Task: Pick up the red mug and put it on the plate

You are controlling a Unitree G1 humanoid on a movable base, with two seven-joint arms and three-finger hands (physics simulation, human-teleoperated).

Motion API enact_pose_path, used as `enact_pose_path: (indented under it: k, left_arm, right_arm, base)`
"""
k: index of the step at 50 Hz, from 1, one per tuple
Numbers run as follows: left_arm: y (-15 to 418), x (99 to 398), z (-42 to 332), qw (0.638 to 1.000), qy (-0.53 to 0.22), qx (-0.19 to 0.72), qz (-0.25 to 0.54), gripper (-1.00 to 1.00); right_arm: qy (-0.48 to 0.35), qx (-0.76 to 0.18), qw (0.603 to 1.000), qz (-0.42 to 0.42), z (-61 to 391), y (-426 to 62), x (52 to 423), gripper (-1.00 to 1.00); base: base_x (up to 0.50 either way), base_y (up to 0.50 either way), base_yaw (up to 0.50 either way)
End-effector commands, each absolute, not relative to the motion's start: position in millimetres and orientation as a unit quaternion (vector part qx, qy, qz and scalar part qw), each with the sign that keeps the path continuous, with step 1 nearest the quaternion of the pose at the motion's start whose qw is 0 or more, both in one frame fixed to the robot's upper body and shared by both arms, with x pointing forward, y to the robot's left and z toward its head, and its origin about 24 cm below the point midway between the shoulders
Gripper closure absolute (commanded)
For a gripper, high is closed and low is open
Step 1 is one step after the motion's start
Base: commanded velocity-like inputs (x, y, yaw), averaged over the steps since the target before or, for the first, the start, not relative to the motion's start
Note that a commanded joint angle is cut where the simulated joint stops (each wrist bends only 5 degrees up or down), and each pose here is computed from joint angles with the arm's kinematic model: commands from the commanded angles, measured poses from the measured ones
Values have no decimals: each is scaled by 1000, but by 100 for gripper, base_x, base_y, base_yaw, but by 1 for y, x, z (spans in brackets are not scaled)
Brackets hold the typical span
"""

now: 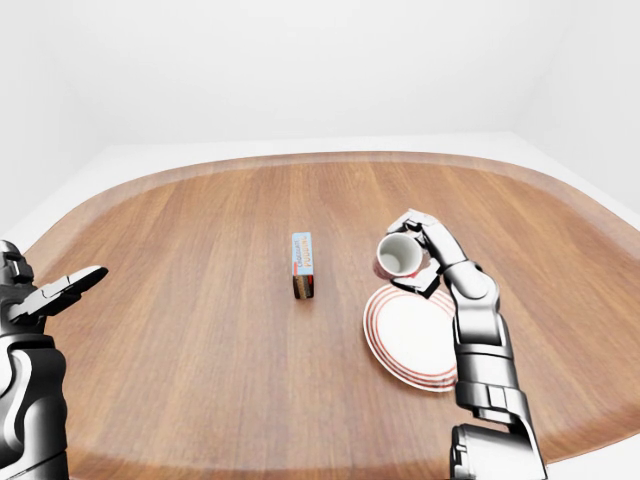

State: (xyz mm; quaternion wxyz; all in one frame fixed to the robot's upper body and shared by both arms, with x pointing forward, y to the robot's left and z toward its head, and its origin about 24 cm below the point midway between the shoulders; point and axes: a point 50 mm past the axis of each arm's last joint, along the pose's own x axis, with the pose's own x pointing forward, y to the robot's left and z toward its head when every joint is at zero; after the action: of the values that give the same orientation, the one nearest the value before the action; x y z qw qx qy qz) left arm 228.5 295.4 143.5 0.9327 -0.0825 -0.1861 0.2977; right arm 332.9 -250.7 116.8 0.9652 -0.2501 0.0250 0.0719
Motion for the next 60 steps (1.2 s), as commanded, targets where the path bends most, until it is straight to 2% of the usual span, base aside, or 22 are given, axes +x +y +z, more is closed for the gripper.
enact_pose_path:
  k: [1,6,17,51,54,56,60]
  left_arm:
    - [295,228,144,933,-187,-81,298,-100]
    - [295,228,144,933,-187,-81,298,-100]
    - [295,228,144,933,-187,-81,298,-100]
    - [295,229,143,934,-184,-80,297,-100]
    - [295,230,142,934,-182,-80,297,-100]
    - [294,229,143,934,-184,-80,297,-100]
    - [294,229,141,934,-181,-80,297,-100]
  right_arm:
    - [160,-219,962,-31,71,-335,296,100]
    - [242,-180,952,-55,35,-349,285,100]
    - [306,-149,938,-65,-6,-362,257,100]
    - [296,-128,943,-86,-3,-364,260,100]
    - [295,-128,943,-85,-3,-363,260,90]
    - [295,-129,943,-85,-4,-362,261,73]
    - [295,-126,943,-87,-4,-362,261,67]
  base:
    - [0,0,0]
    - [0,0,0]
    - [0,0,0]
    - [0,0,0]
    - [0,0,0]
    - [0,0,0]
    - [0,0,0]
